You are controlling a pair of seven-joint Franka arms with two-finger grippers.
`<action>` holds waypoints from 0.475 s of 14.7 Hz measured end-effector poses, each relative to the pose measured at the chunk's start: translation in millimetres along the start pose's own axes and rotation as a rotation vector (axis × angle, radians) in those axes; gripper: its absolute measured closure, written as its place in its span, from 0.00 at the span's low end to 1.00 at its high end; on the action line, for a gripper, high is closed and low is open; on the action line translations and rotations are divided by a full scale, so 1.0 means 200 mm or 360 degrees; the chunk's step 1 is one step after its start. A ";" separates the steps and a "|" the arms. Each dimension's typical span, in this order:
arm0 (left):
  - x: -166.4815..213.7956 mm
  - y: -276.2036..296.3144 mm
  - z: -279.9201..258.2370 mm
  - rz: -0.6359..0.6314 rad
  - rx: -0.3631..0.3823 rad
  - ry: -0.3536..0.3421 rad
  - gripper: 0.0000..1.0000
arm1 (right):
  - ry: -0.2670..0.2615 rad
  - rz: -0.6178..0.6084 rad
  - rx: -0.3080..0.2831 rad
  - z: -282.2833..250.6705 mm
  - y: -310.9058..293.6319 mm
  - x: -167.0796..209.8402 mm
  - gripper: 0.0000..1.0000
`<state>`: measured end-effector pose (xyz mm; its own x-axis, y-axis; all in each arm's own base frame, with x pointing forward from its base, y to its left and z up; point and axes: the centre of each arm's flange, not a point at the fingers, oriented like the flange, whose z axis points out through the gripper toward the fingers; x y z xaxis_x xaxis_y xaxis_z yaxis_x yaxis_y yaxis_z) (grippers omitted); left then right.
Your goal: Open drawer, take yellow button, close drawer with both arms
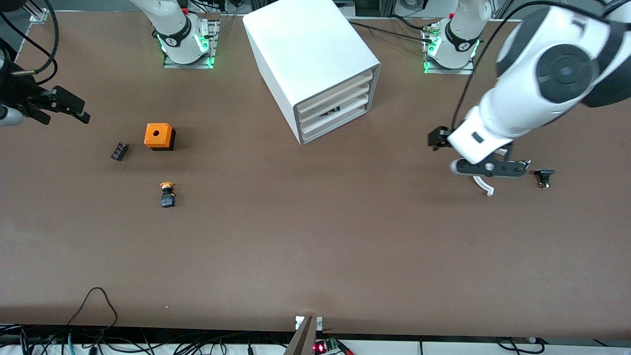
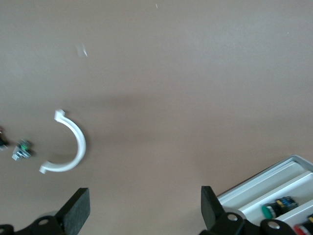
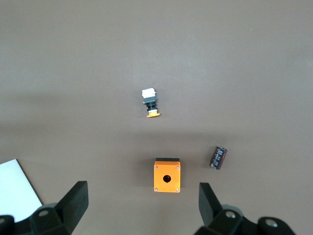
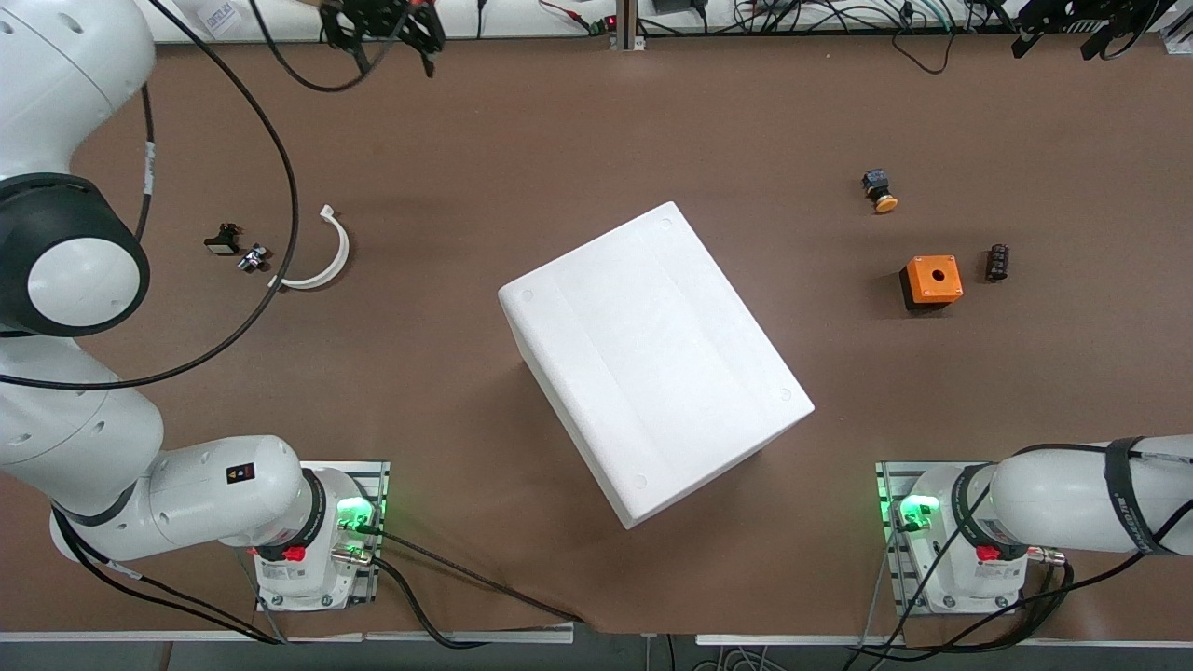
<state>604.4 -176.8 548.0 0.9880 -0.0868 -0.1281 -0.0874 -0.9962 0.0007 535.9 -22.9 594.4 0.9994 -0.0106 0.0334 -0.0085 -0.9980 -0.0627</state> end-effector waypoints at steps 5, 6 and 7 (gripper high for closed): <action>-0.03 -0.39 -0.16 0.0132 0.0000 0.0079 0.00 | -0.0003 -0.0062 -0.0144 -0.16 -0.06 0.01 0.00; -0.05 -0.45 -0.19 0.0125 0.0008 0.0108 0.00 | -0.0016 -0.0081 -0.0157 -0.20 -0.10 0.03 0.00; -0.07 -0.50 -0.21 0.0113 0.0026 0.0159 0.00 | -0.0025 -0.0092 -0.0162 -0.24 -0.14 0.04 0.00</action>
<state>604.0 -77.1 591.2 0.9869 -0.1586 -0.0286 -0.1590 -0.9872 -0.0102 543.1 1.2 644.6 0.9987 0.0472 0.0183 0.0465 -0.9981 0.0403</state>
